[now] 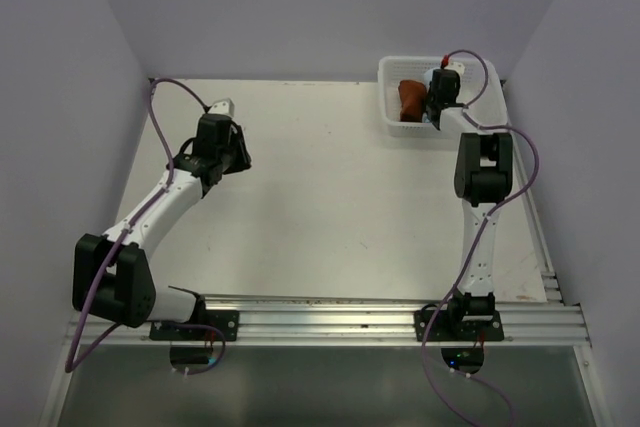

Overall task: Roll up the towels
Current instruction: Place the rolled towel into the container

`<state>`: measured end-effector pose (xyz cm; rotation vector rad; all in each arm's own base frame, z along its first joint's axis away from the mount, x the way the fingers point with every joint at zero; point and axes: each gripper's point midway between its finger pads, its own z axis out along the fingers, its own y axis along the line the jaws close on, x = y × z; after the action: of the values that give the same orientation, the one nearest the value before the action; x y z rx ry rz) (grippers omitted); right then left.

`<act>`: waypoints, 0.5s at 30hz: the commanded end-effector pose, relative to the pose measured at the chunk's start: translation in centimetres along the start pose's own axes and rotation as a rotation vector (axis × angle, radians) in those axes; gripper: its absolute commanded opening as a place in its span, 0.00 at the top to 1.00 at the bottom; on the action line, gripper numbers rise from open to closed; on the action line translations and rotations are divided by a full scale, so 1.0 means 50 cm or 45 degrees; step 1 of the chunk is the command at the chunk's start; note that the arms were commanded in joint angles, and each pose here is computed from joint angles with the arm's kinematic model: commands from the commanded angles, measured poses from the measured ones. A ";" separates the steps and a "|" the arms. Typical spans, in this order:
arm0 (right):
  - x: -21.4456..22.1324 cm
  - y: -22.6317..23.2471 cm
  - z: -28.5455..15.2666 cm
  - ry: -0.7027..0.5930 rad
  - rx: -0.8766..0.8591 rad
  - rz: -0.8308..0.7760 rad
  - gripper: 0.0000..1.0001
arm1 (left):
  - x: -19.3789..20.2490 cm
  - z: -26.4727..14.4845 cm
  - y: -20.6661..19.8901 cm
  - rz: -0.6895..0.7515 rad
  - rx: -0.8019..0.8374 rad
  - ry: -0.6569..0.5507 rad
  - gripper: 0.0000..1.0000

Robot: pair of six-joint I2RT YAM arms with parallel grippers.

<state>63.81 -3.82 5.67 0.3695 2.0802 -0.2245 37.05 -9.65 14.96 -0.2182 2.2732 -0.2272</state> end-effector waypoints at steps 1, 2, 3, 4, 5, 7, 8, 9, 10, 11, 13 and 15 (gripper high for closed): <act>-0.059 -0.010 0.013 -0.088 0.021 0.034 0.73 | -0.037 0.003 -0.010 0.021 0.034 -0.063 0.64; -0.044 -0.007 0.013 -0.054 0.016 0.023 0.70 | -0.037 0.003 -0.010 0.019 0.035 -0.063 0.63; -0.037 -0.009 0.015 -0.041 0.016 0.020 0.59 | -0.038 0.004 -0.010 0.018 0.037 -0.062 0.63; -0.033 -0.007 0.016 -0.035 0.015 0.017 0.55 | -0.036 0.005 -0.010 0.019 0.039 -0.057 0.63; -0.033 -0.006 0.015 -0.033 0.012 0.018 0.53 | -0.034 0.006 -0.011 0.017 0.040 -0.054 0.63; -0.029 -0.008 0.012 -0.022 0.015 0.019 0.44 | -0.033 0.005 -0.011 0.017 0.043 -0.051 0.63; -0.038 -0.008 0.007 -0.031 0.012 0.022 0.41 | -0.034 0.005 -0.012 0.017 0.046 -0.052 0.63; -0.039 -0.008 0.005 -0.029 0.010 0.023 0.39 | -0.032 0.005 -0.012 0.018 0.046 -0.048 0.63; -0.040 -0.007 0.003 -0.030 0.008 0.025 0.37 | -0.032 0.004 -0.013 0.018 0.050 -0.048 0.63; -0.049 -0.008 -0.003 -0.038 0.009 0.026 0.34 | -0.032 0.004 -0.014 0.018 0.052 -0.047 0.63; -0.061 -0.011 -0.010 -0.047 0.010 0.032 0.32 | -0.032 0.003 -0.016 0.015 0.059 -0.049 0.63; -0.079 -0.010 -0.021 -0.066 0.009 0.039 0.30 | -0.030 0.003 -0.017 0.013 0.068 -0.045 0.63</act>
<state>63.82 -4.40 4.42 0.3822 2.1124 -0.2351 37.01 -9.92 14.57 -0.2106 2.2890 -0.2495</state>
